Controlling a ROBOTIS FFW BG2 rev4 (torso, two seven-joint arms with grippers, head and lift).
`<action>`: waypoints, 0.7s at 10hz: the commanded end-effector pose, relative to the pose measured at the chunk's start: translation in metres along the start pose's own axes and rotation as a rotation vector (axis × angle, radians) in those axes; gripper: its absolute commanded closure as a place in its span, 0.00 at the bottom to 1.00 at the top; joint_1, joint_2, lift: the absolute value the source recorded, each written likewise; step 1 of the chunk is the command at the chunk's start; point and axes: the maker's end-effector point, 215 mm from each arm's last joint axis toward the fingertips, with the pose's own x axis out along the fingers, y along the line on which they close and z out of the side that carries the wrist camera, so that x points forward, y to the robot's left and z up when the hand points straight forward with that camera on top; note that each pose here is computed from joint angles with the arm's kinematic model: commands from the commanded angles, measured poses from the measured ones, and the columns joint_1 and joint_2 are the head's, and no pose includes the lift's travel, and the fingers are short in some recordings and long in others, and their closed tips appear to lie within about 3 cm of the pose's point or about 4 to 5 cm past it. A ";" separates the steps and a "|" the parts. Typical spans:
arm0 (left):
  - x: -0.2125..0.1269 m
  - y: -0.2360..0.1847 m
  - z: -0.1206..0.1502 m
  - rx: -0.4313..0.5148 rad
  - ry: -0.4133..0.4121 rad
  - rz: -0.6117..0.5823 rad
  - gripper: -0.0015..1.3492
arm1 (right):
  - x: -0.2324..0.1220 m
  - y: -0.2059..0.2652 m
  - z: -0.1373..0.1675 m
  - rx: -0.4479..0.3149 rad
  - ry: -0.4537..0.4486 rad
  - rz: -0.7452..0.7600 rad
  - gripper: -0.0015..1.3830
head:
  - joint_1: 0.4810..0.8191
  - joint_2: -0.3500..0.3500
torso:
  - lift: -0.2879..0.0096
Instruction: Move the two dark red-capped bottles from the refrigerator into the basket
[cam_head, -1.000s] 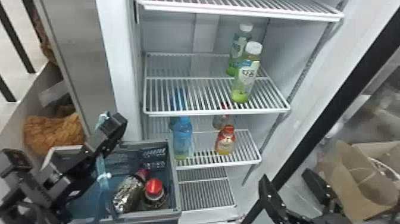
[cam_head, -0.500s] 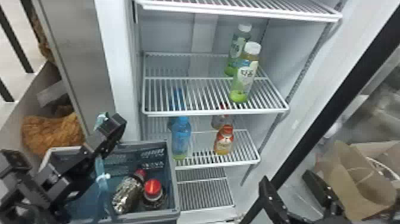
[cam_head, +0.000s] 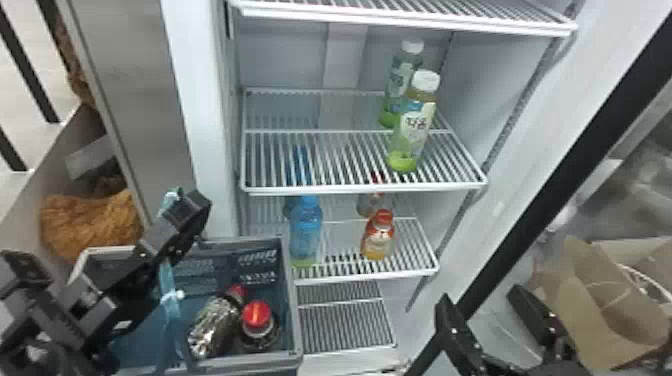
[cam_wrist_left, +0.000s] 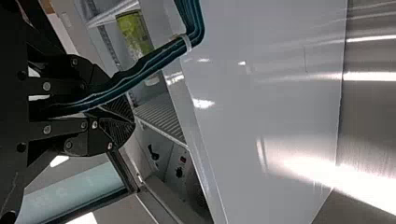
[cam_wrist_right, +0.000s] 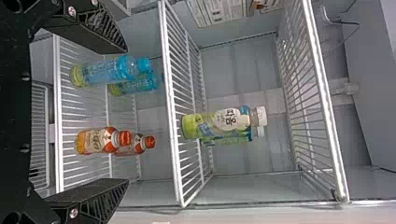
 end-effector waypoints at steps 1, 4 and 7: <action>0.000 0.000 0.001 0.002 -0.002 -0.001 0.89 | 0.000 0.001 0.000 0.001 -0.001 0.002 0.09 | 0.63 0.26 | 0.85; 0.001 0.000 0.000 0.000 -0.001 -0.001 0.89 | 0.002 0.001 -0.002 0.001 0.002 0.006 0.09 | 0.63 0.27 | 0.85; 0.000 0.000 0.000 0.001 0.000 0.000 0.89 | 0.002 0.001 -0.002 0.000 0.000 0.007 0.09 | 0.63 0.27 | 0.85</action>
